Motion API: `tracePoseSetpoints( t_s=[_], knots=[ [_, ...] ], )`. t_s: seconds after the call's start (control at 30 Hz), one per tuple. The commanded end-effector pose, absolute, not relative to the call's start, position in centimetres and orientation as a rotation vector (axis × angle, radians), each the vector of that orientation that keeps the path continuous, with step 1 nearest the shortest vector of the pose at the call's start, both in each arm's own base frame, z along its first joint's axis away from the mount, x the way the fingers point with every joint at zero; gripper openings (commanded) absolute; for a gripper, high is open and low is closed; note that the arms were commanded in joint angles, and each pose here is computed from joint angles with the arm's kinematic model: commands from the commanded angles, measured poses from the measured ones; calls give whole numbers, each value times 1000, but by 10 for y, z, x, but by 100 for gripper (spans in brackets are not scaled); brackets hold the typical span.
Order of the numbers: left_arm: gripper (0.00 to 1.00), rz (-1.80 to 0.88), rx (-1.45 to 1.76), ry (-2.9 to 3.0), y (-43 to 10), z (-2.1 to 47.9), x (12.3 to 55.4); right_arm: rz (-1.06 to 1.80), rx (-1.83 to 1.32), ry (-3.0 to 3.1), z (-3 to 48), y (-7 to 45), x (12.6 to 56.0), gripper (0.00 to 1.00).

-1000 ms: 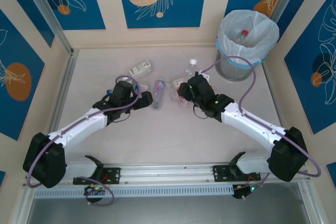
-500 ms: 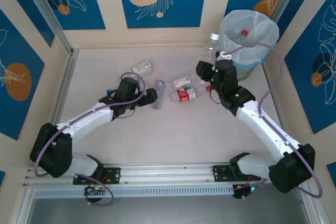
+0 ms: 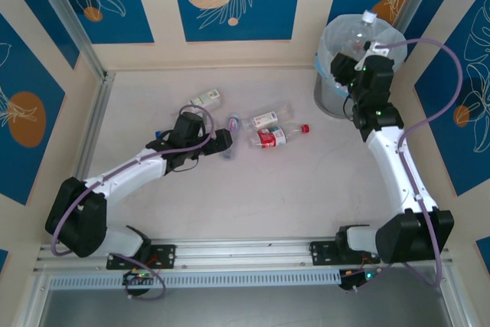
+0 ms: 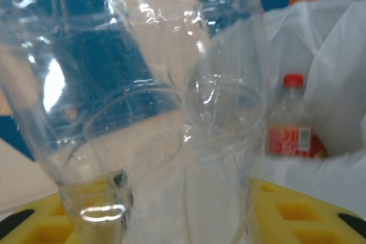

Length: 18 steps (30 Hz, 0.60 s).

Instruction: Put the plastic bottles in the bin

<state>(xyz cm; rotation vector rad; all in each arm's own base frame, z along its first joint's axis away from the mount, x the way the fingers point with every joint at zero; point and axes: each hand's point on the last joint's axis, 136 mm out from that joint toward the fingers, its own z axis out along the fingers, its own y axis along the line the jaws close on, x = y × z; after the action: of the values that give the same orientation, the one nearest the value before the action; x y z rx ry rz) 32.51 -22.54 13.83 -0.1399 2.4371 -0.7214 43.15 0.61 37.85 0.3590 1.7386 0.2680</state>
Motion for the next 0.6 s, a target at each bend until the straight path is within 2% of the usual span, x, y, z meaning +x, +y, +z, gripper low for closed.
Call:
tracePoseSetpoints(
  t_s=[0.0,0.3,0.57],
  knots=[
    [99,-761,-43,2415,-238,149,321,256,313,1668,412,-8,443,31],
    [99,-697,60,2418,-240,150,320,133,301,1423,466,-45,482,31],
    [99,-666,31,2439,-236,146,318,-47,283,1441,455,-66,528,31]
  ],
)
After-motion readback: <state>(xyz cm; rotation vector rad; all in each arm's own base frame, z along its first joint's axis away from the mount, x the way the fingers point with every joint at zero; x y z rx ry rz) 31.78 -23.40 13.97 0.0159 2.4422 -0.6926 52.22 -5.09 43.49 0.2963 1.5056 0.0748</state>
